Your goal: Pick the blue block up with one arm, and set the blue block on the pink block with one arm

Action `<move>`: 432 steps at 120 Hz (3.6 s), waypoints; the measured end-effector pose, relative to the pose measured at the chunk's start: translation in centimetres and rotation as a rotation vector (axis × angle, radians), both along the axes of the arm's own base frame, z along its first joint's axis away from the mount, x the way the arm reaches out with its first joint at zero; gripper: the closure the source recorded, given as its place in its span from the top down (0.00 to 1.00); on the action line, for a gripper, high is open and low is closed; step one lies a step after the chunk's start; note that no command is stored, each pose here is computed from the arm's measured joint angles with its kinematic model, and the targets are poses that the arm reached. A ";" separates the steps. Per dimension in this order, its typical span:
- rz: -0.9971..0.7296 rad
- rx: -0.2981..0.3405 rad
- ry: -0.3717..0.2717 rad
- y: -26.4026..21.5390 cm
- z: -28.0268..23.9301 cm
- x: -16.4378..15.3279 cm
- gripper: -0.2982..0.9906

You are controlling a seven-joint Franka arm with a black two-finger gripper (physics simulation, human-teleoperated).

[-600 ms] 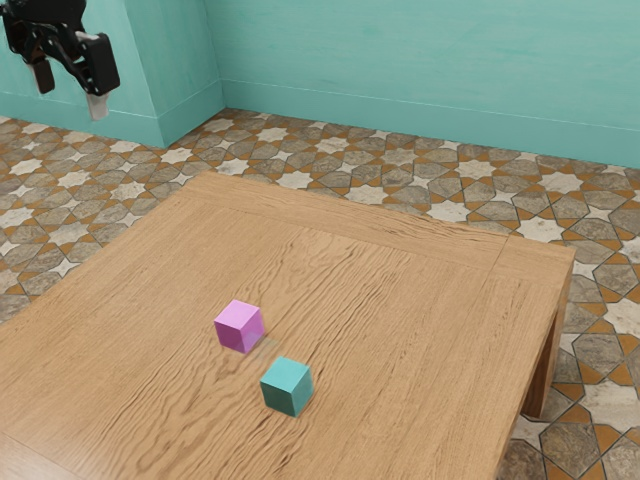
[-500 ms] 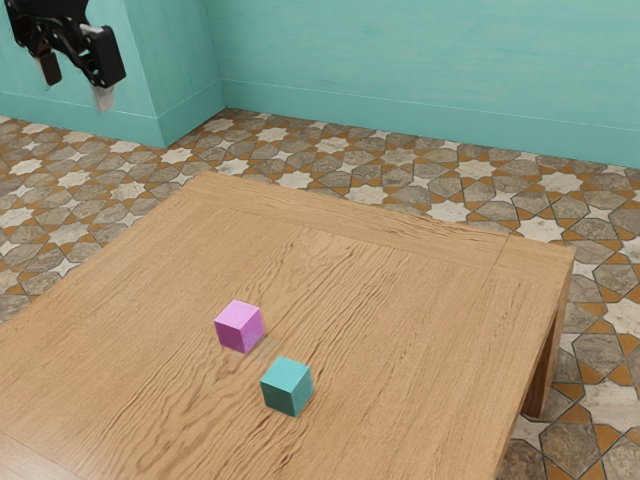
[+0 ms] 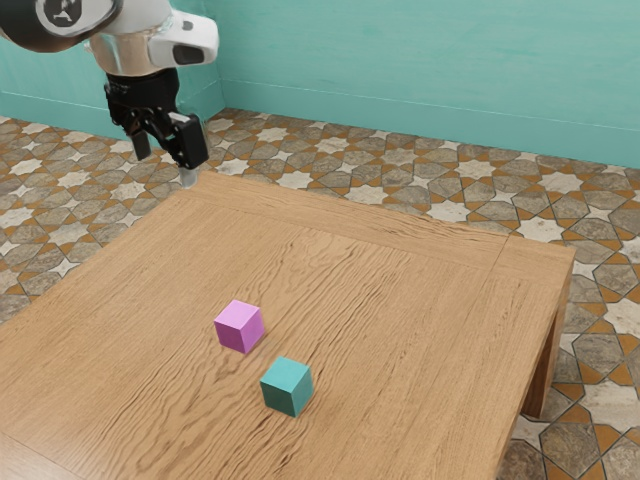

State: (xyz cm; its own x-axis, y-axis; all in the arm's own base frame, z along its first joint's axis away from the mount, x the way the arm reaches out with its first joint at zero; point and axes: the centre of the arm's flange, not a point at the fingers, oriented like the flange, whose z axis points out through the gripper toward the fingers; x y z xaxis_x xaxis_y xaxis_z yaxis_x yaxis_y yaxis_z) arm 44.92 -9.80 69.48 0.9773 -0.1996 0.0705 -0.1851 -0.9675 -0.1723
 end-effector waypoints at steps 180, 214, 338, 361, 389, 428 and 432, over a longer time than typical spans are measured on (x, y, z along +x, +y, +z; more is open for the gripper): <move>0.188 -0.148 0.179 -6.0 -39.9 3.8 0.77; 0.193 -0.141 0.185 -6.3 -42.2 5.6 0.77; 0.161 -0.110 0.061 -4.5 -34.8 8.5 0.54; 0.181 -0.094 0.075 0.0 -33.6 10.5 0.55; 0.170 -0.080 0.114 4.0 -34.3 12.5 0.55; 0.137 -0.073 0.170 7.9 -35.5 14.5 0.55; 0.130 -0.073 0.174 7.9 -35.5 14.4 0.55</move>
State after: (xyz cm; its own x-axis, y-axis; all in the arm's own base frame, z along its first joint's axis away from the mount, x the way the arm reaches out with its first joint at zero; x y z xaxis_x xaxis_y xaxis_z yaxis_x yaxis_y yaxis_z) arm 59.35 -1.88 33.94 0.9932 -0.0719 -0.0915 -0.0791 -0.9938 -0.0776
